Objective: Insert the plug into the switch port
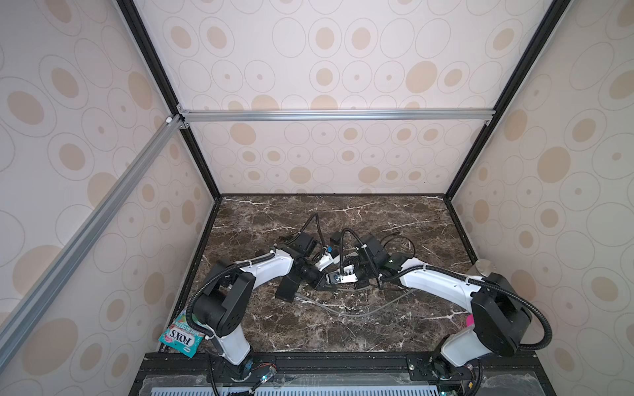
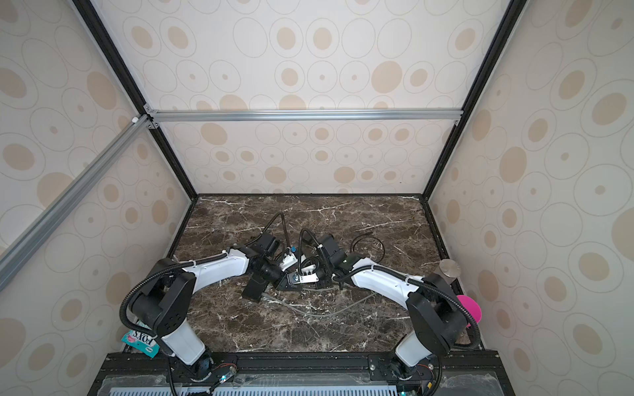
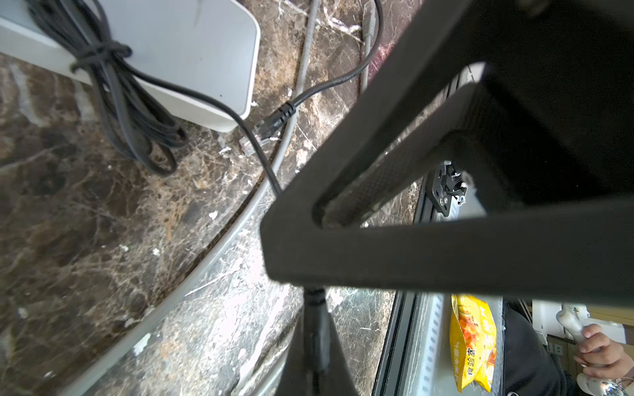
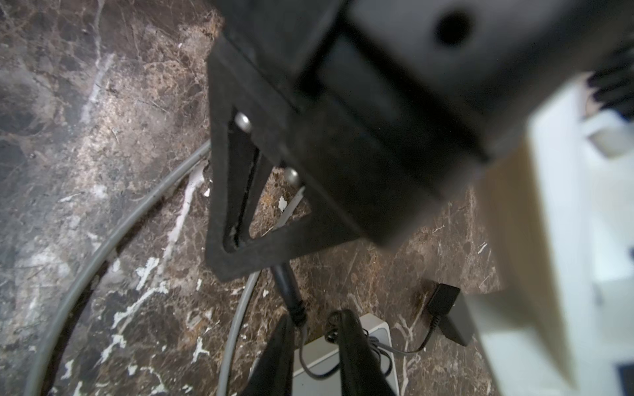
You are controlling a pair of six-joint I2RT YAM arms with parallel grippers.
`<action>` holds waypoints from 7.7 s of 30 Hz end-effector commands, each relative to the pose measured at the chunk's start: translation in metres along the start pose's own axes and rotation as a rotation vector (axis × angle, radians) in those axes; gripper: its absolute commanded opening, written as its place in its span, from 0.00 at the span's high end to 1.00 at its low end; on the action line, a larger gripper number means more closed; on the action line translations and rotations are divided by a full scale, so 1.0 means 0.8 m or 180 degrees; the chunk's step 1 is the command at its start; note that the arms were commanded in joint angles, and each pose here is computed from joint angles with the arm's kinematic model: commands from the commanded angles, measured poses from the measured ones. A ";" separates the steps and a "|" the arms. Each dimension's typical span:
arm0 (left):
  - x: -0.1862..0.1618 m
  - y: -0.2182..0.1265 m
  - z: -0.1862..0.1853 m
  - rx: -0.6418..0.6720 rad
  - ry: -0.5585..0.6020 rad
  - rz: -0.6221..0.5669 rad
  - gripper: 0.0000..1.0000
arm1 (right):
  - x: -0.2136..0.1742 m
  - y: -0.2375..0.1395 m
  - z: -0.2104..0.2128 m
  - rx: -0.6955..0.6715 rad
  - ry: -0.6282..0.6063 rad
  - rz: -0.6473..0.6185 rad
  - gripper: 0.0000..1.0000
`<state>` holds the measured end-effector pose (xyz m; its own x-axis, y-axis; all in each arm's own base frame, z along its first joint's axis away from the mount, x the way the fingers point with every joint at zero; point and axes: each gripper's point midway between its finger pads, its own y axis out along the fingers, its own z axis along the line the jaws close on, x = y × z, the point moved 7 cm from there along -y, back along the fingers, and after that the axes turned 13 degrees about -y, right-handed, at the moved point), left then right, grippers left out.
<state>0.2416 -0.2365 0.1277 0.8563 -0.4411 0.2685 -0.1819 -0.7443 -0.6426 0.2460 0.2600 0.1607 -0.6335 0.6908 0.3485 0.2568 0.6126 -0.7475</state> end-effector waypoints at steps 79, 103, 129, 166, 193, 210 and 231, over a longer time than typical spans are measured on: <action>0.049 -0.049 -0.001 0.0459 -0.0889 -0.1600 0.30 | -0.185 -0.007 -0.022 -0.0556 0.3964 0.1589 1.00; 0.003 -0.058 -0.003 0.0327 -0.1065 -0.1806 0.29 | -0.054 0.038 -0.011 0.0433 0.4544 0.1042 1.00; 0.043 -0.026 0.009 0.1866 0.1423 -0.0884 0.06 | -0.119 -0.038 0.004 -0.0466 0.4509 0.0800 1.00; 0.084 -0.007 0.053 0.1708 0.3133 0.0674 0.36 | -0.126 -0.045 0.024 -0.0437 0.4326 0.0553 1.00; 0.126 -0.033 0.061 0.1516 0.4497 0.0313 0.02 | -0.124 -0.034 0.036 -0.0150 0.4307 0.0663 1.00; 0.185 -0.220 0.041 0.1081 -0.0102 -0.2777 0.02 | -0.114 -0.034 0.009 -0.0059 0.4080 0.0816 1.00; 0.189 -0.155 0.124 0.1474 -0.1058 -0.2119 0.02 | -0.063 0.029 -0.001 0.0314 0.3729 0.1208 1.00</action>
<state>0.4402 -0.1610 0.1676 0.8294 0.2180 0.5144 0.5468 -0.5057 -0.6673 0.2841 0.2384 0.1238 0.5169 0.7696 0.3749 0.1939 0.3213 -0.9269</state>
